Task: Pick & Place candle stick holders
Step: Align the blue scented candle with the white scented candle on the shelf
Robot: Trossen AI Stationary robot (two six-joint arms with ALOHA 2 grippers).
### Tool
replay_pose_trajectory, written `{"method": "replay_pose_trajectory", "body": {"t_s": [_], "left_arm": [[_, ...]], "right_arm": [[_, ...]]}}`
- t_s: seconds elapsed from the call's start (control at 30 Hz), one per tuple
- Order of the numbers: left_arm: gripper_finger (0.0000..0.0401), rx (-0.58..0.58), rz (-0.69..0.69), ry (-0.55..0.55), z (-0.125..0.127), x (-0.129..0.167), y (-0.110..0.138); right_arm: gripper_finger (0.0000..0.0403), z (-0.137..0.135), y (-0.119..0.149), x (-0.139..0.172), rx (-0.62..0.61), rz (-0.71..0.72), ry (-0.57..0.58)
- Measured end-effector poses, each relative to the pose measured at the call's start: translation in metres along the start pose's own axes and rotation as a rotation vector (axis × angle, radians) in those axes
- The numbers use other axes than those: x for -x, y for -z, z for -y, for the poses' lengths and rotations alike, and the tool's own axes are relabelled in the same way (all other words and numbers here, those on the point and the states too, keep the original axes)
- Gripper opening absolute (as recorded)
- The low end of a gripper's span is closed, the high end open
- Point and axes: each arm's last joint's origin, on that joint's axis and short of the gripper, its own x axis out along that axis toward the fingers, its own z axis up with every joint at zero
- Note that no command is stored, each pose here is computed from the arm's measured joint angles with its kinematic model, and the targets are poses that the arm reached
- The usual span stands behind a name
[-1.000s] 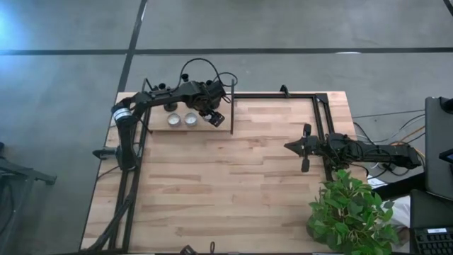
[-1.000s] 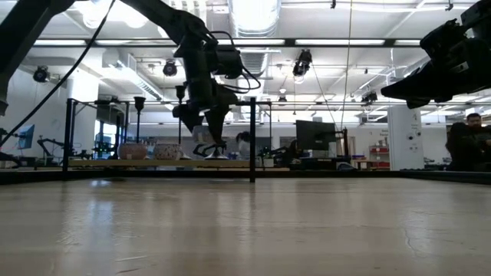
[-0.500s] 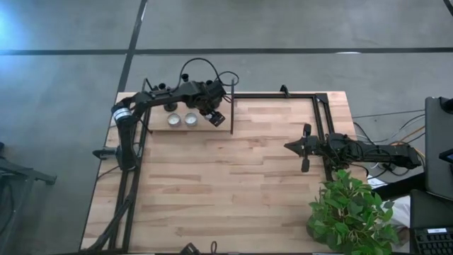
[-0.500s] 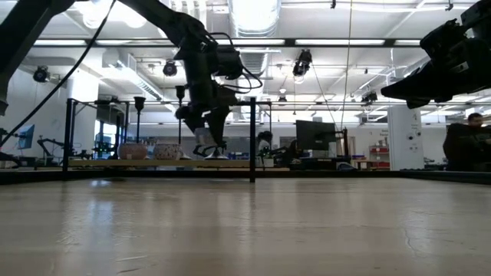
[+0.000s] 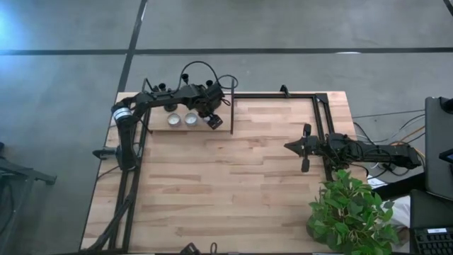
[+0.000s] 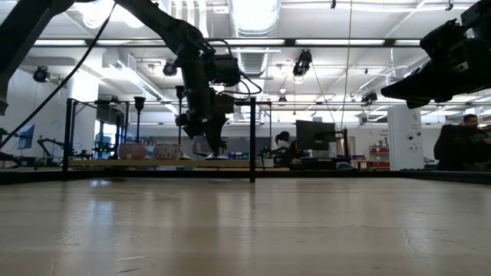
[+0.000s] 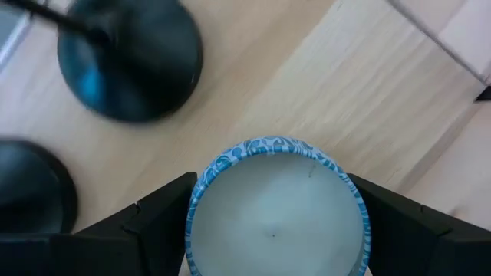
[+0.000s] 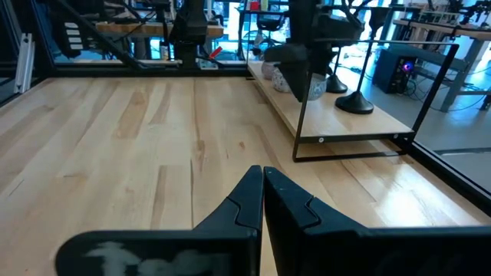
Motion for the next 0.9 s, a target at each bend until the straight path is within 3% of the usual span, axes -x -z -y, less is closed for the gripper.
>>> {"method": "replay_pose_trajectory", "body": {"t_s": [0.9], "left_arm": [[0.0304, -0.179, 0.001, 0.052, 0.001, -0.016, 0.010]], "right_arm": [[0.0008, 0.000, 0.000, 0.000, 0.000, 0.000, 0.000]]}}
